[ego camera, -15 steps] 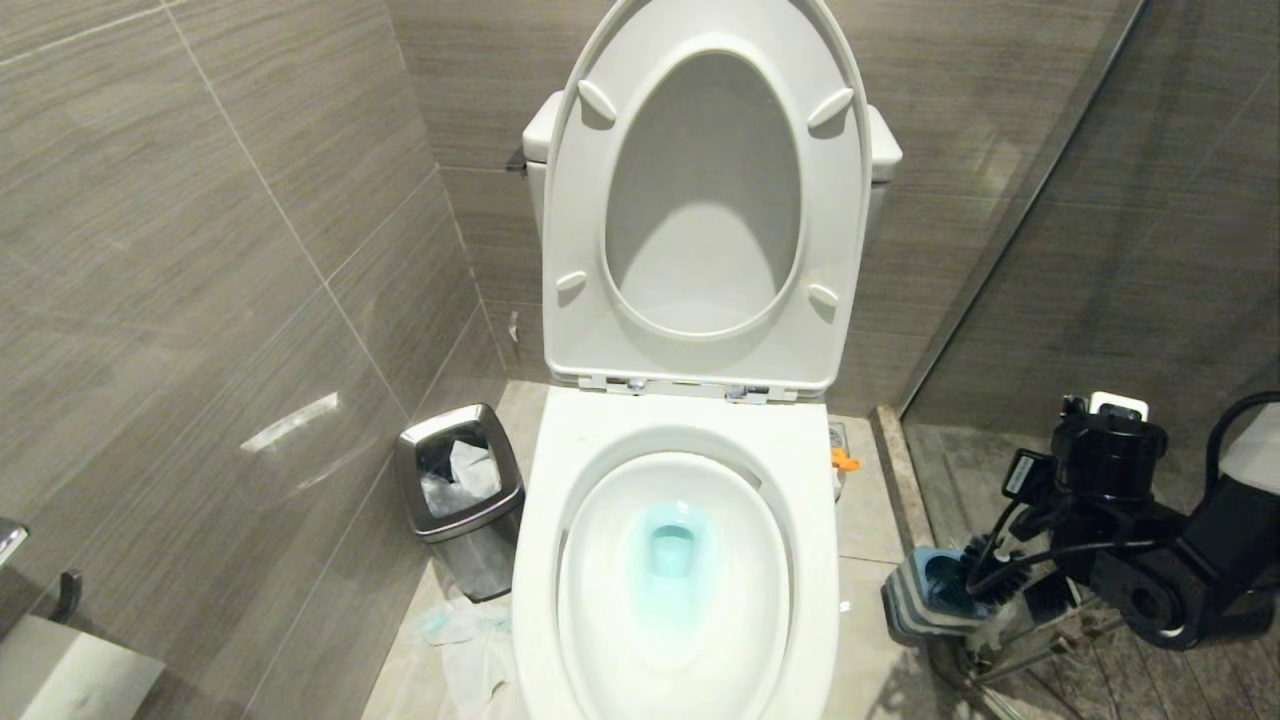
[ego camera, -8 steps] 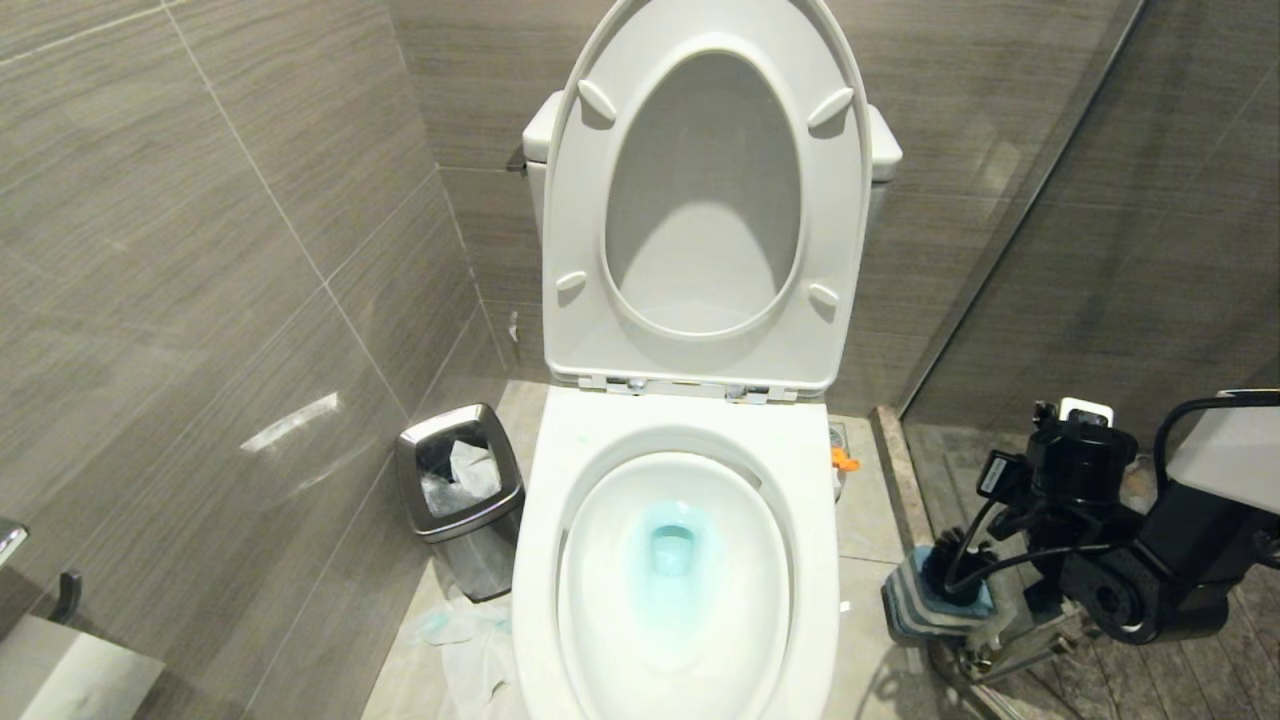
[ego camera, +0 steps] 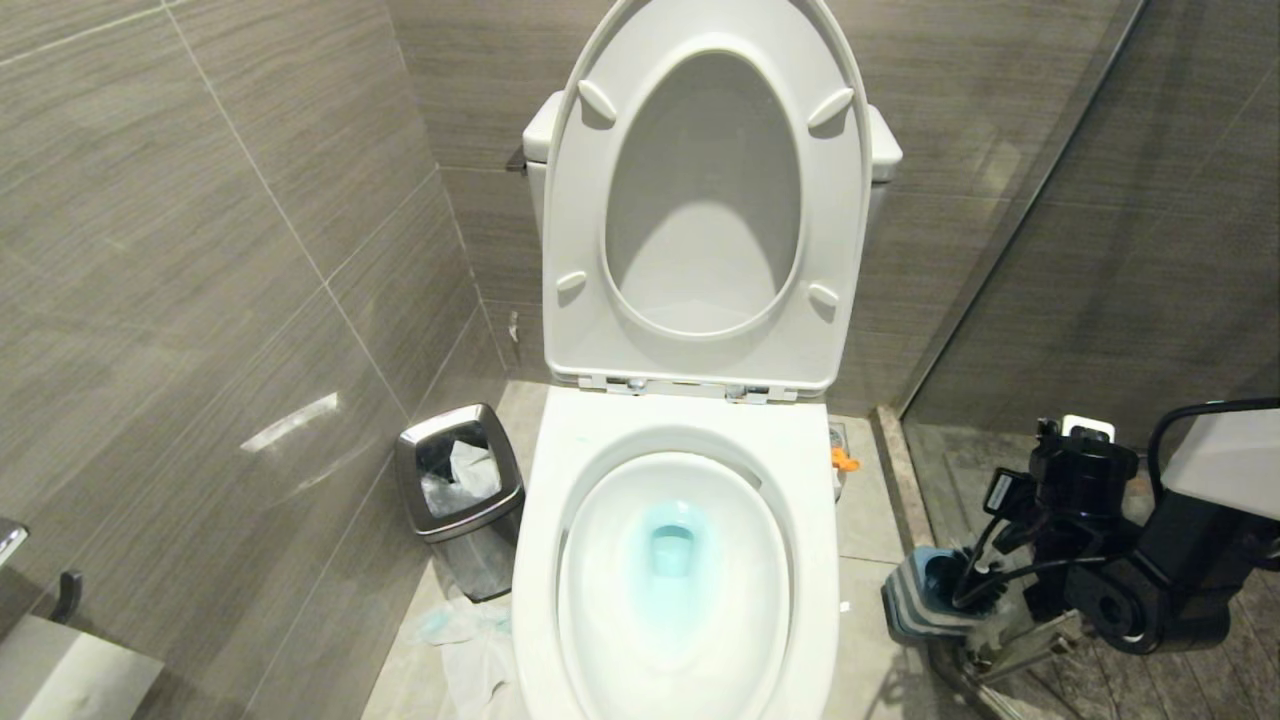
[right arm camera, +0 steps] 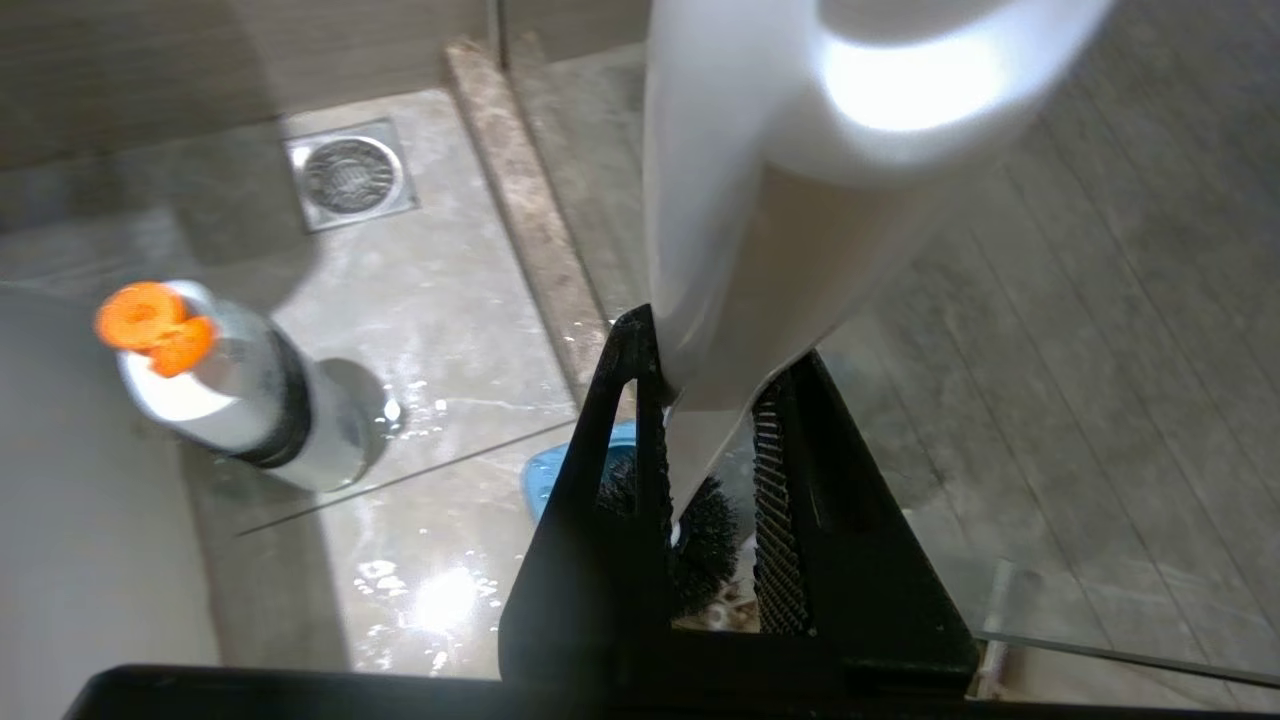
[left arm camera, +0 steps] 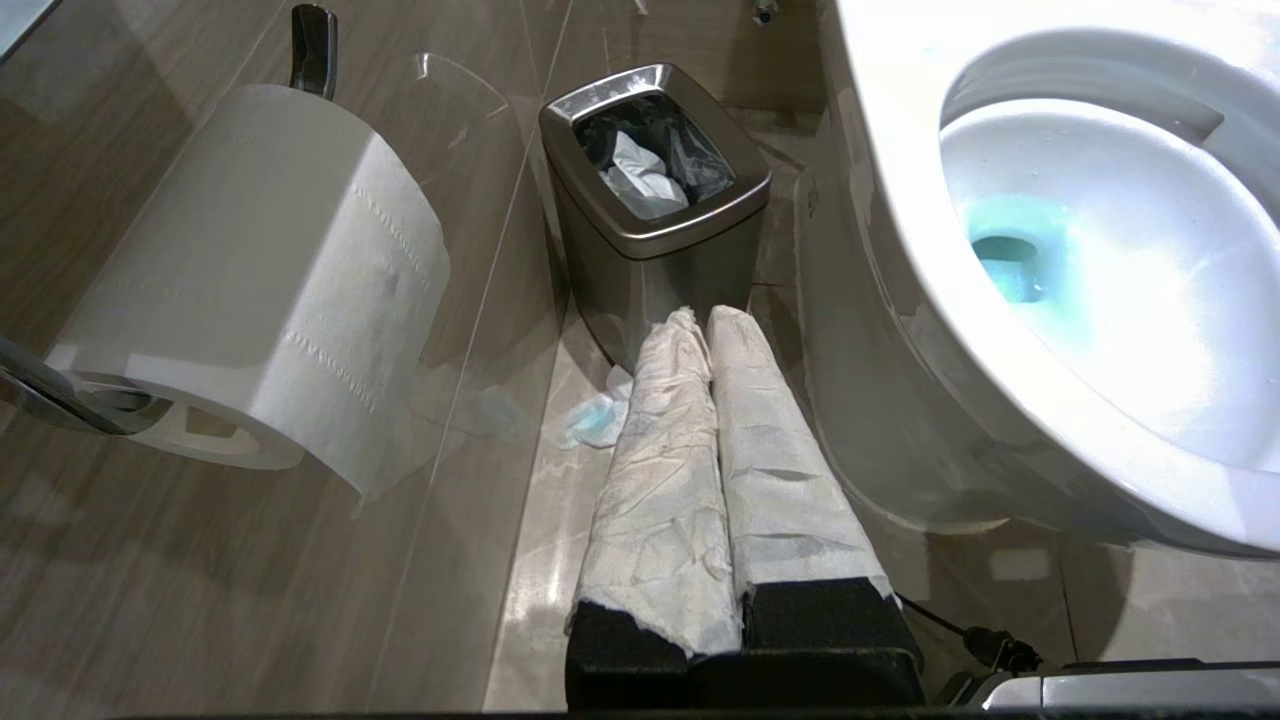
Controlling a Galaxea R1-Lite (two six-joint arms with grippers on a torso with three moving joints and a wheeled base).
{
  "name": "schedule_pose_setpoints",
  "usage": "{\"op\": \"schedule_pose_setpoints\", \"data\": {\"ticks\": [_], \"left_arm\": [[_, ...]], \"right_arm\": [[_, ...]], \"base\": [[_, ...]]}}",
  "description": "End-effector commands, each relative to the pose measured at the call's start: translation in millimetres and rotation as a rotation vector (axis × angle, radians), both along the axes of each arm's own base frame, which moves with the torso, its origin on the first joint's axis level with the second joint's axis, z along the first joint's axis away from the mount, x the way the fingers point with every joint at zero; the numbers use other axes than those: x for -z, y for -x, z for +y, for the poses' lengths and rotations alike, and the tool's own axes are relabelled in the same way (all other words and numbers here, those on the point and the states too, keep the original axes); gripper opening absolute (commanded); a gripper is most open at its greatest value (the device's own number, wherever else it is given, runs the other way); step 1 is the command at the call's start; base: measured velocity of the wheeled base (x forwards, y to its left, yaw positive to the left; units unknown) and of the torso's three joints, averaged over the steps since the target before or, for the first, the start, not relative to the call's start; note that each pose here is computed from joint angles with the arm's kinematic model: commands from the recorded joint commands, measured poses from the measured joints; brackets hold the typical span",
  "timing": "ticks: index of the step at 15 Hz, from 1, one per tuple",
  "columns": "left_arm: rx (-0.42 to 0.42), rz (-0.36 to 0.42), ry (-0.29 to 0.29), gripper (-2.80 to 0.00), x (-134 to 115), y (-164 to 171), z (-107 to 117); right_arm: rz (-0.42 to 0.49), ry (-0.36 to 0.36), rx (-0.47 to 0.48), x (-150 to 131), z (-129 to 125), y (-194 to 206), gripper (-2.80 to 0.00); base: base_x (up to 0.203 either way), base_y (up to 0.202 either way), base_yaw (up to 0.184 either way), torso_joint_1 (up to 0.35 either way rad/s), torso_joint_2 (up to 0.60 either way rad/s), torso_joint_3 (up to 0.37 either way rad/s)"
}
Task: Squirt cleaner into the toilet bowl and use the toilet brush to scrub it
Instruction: Put the toilet brush back
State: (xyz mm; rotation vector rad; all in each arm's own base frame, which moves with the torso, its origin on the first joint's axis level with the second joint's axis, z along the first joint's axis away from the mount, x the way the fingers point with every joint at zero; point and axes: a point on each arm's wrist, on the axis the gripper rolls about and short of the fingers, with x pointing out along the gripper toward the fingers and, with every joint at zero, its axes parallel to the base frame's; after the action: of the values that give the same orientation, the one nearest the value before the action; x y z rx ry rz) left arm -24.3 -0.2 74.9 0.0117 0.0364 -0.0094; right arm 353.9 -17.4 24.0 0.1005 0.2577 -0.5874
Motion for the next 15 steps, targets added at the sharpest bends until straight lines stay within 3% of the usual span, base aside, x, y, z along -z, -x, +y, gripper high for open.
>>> {"op": "schedule_pose_setpoints", "data": {"ticks": [1,9,15], "left_arm": [[-0.001,0.000,0.000,-2.80,0.0,0.0,0.0],[-0.001,0.000,0.000,-2.80,0.0,0.0,0.0],[0.000,0.000,0.000,-2.80,0.0,0.0,0.0]], "right_arm": [[0.010,-0.001,0.024,6.9,-8.5,-0.6,-2.80],[-0.045,-0.035,-0.088,7.5,-8.9,-3.6,-2.80],[-0.010,-0.040,-0.092,19.6,-9.2,-2.5,-2.80]], "base": [[0.000,0.000,0.000,0.000,0.00,0.000],[0.000,0.000,0.000,0.000,0.00,0.000],[0.000,0.000,0.000,0.000,0.00,0.000]]}}
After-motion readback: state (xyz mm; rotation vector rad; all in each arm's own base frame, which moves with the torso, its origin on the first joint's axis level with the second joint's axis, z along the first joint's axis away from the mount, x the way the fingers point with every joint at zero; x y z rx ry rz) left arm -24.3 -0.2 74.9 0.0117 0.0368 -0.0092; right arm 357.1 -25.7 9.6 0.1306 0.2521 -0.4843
